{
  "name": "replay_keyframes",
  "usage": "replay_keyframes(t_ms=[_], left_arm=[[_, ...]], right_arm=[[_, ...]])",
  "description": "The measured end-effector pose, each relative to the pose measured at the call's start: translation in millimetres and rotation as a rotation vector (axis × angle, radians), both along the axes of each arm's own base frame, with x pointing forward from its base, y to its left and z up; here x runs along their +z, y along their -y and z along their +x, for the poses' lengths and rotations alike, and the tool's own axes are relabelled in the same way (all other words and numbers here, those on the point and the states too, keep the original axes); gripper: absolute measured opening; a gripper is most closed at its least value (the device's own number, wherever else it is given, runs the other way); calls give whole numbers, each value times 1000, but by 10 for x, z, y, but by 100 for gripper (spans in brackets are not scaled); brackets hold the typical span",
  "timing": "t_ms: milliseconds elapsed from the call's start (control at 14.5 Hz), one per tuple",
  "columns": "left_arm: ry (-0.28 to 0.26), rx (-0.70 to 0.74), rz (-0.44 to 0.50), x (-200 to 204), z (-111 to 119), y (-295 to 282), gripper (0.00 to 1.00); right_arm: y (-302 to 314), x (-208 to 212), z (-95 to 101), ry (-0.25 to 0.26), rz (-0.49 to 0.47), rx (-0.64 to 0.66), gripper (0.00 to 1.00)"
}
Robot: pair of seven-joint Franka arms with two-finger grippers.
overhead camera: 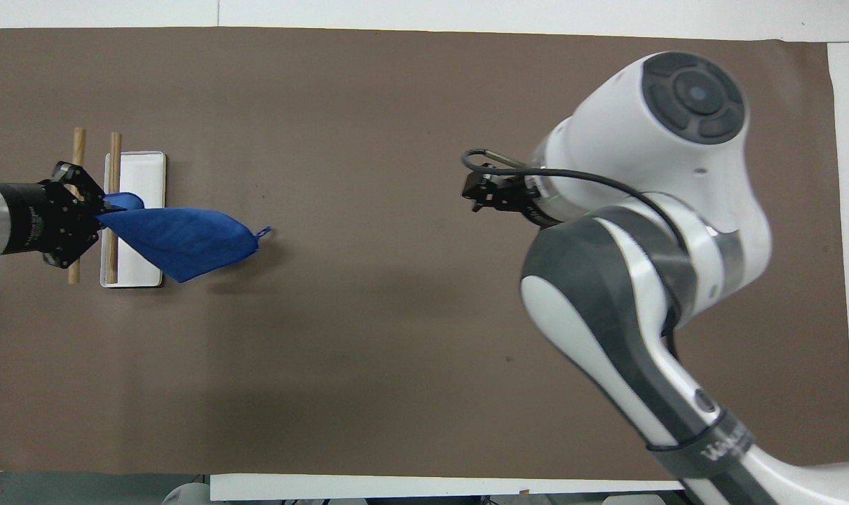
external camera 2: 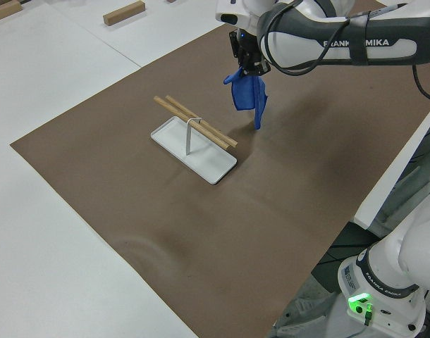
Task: Right arm passes towel to left arm to hang
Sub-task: 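Open the right gripper and withdraw it while the left gripper pulls the towel, then drape the towel over the wooden sticks with the left gripper and release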
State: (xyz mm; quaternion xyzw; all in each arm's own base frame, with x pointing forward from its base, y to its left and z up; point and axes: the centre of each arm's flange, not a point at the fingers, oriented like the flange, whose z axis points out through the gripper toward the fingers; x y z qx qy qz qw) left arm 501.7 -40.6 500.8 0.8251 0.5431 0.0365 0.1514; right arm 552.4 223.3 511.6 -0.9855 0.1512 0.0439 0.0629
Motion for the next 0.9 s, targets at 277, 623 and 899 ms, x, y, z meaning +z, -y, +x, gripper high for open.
replay_keyframes(t_ms=[277,623,899], left_arm=[[156,-59,58,14,188,-378,2],[260,-44,91,278,535,-660,2],[253,-88,142,145,576,-1127,2]], right_arm=[[1487,293,133,28,-32,263,100],[2857,789,36,127,-46,358,100],[3178,809,-73,85,-40,382,100]])
